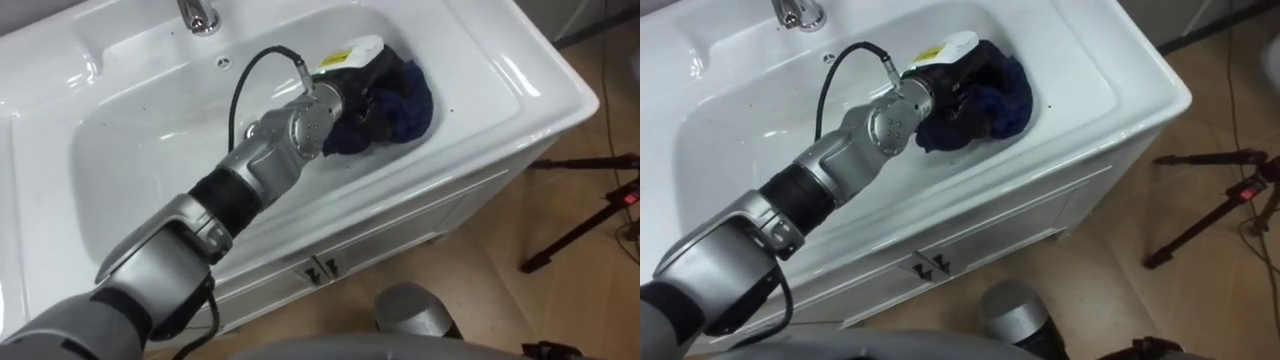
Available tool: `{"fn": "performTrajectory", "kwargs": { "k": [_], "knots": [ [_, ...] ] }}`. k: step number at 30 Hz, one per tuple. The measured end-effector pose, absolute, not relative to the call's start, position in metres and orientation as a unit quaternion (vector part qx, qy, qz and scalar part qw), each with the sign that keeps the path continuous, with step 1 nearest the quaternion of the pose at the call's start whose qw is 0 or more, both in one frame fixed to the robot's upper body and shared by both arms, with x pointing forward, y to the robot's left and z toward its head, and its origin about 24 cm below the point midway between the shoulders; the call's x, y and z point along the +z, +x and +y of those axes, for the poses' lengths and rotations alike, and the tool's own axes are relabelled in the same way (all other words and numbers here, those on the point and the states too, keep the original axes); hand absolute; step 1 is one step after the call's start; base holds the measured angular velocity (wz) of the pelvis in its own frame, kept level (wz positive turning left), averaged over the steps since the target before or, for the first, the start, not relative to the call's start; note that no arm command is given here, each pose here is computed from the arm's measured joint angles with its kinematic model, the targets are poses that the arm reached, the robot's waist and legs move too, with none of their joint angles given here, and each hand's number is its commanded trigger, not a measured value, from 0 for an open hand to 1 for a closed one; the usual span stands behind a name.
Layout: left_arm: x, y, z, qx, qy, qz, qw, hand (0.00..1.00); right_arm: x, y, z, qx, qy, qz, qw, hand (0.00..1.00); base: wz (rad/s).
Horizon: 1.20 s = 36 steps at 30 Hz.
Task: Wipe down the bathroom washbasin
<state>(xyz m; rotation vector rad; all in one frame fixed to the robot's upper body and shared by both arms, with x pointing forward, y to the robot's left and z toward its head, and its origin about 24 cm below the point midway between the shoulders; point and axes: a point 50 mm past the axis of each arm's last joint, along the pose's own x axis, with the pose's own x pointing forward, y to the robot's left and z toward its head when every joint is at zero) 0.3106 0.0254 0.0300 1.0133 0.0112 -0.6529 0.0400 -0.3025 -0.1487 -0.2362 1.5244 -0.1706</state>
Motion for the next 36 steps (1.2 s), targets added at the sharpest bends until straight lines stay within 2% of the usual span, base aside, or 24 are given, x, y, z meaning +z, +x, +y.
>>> {"fn": "performTrajectory", "kwargs": {
  "k": [7, 21, 24, 28, 36],
  "knots": [
    [-0.014, 0.292, 0.052, -0.290, 0.506, 0.063, 0.810, 1.00, -0.149, 0.031, -0.302, -0.080, -0.106, 0.695, 0.706, 0.00, 0.01],
    [-0.060, 0.259, 0.106, -0.255, 0.595, 0.126, 0.752, 1.00, -0.150, 0.019, -0.302, -0.093, -0.099, 0.714, 0.687, 0.00, 0.02],
    [-0.065, 0.254, 0.130, -0.240, 0.625, 0.145, 0.729, 1.00, -0.149, 0.024, -0.303, -0.106, -0.094, 0.706, 0.694, 0.00, 0.16],
    [-0.068, 0.242, 0.161, -0.215, 0.694, 0.147, 0.671, 1.00, -0.149, 0.033, -0.303, -0.107, -0.093, 0.697, 0.703, 0.00, 0.26],
    [-0.067, 0.216, 0.178, -0.193, 0.778, 0.112, 0.588, 1.00, -0.148, 0.033, -0.305, -0.101, -0.106, 0.700, 0.699, 0.00, 0.09]
  ]
}}
